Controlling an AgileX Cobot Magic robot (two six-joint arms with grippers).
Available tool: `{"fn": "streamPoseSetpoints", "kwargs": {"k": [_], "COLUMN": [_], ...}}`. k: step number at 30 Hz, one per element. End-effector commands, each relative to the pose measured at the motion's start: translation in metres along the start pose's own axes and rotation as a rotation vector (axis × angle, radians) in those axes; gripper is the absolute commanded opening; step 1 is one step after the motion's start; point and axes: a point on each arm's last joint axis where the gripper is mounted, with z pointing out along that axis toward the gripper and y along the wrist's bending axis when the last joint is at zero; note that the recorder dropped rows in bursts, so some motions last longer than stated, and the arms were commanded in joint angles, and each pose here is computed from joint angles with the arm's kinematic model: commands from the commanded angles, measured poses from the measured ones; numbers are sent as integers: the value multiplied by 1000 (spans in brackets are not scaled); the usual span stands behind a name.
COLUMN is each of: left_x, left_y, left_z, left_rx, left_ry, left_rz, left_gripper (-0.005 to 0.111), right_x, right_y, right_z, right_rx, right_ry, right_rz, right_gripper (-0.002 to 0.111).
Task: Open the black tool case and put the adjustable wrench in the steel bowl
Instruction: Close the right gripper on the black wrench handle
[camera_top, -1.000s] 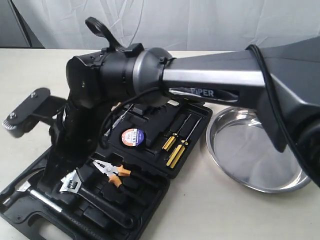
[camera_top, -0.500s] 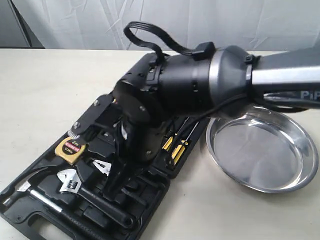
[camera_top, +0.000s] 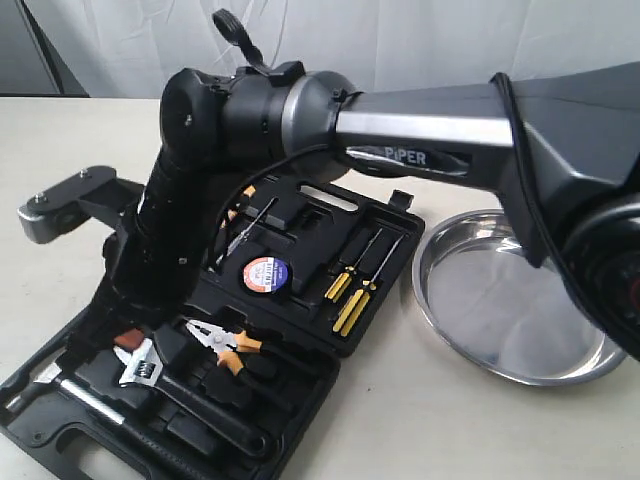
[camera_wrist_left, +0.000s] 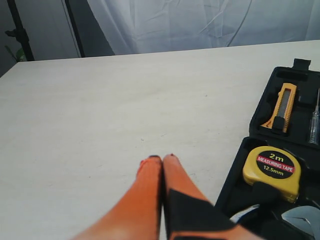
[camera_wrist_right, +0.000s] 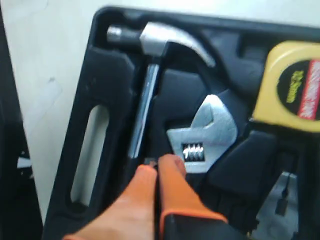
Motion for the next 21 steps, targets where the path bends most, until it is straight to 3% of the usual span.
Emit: {"fn": "streamPoseSetpoints", "kwargs": {"k": [1,7,8,21], "left_x": [-3,-3,-3,-3], "left_y": [0,0,0,0], "left_z": [-1,-1,-1,-1], "left_rx": [-2,-2,-2,-2], "left_ry": [-20,-20,-20,-20], "left_rz": [2,2,2,2], "left_gripper": [0,0,0,0], "right_x": [9,11,11,22], "right_y": [6,2,2,4], "right_z": [7,14,15,57], "right_rx": [54,115,116,104], "right_ry": [140,171,165,252], "right_rz": [-15,21,34,66], "right_gripper": [6,49,51,49]}}
